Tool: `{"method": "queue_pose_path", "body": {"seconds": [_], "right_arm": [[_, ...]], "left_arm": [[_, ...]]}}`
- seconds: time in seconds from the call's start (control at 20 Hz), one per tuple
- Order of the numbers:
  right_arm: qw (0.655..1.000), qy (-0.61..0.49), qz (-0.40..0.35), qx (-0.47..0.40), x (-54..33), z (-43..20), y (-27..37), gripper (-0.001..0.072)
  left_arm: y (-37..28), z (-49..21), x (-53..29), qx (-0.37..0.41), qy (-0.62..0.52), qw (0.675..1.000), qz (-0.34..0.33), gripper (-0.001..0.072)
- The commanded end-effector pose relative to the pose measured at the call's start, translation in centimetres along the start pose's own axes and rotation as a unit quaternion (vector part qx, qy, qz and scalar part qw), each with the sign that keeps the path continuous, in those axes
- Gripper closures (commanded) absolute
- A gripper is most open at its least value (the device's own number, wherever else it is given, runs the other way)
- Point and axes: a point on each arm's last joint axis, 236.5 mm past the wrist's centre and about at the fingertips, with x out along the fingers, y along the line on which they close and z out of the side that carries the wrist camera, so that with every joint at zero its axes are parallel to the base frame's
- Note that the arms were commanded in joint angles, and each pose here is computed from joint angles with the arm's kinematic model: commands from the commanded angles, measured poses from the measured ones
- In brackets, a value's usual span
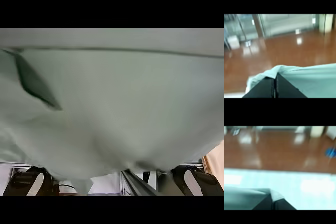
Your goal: Fold the shirts.
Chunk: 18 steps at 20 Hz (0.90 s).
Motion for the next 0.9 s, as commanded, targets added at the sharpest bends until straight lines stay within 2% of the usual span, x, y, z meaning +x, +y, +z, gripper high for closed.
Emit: {"method": "queue_pose_path", "body": {"seconds": [0.0,0.2,0.5,0.6,0.75,0.85], "right_arm": [[0.992,0.092,0.063,0.056,7.3,-5.3,-0.1,0.0676],[0.972,0.166,0.104,0.128,17.9,-12.7,-2.3,0.0676],[0.953,0.217,0.095,0.189,34.2,-18.3,-6.5,0.0676],[0.944,0.247,0.104,0.191,39.1,-20.0,-6.3,0.0676],[0.935,0.261,0.103,0.218,45.0,-20.6,-6.9,0.0676],[0.929,0.266,0.098,0.237,47.0,-20.9,-7.5,0.0676]], "left_arm": [[-1.7,-5.7,6.3,-0.009,0.102,0.994,-0.030,0.0691],[-4.6,-13.9,17.2,-0.031,0.218,0.973,-0.067,0.0691],[-6.4,-23.6,33.8,-0.126,0.301,0.944,-0.043,0.0691],[-7.1,-26.2,37.4,-0.138,0.334,0.931,-0.043,0.0691],[-8.3,-29.6,40.2,-0.195,0.384,0.902,-0.032,0.0691],[-9.4,-30.9,40.7,-0.212,0.404,0.889,-0.051,0.0691]]}}
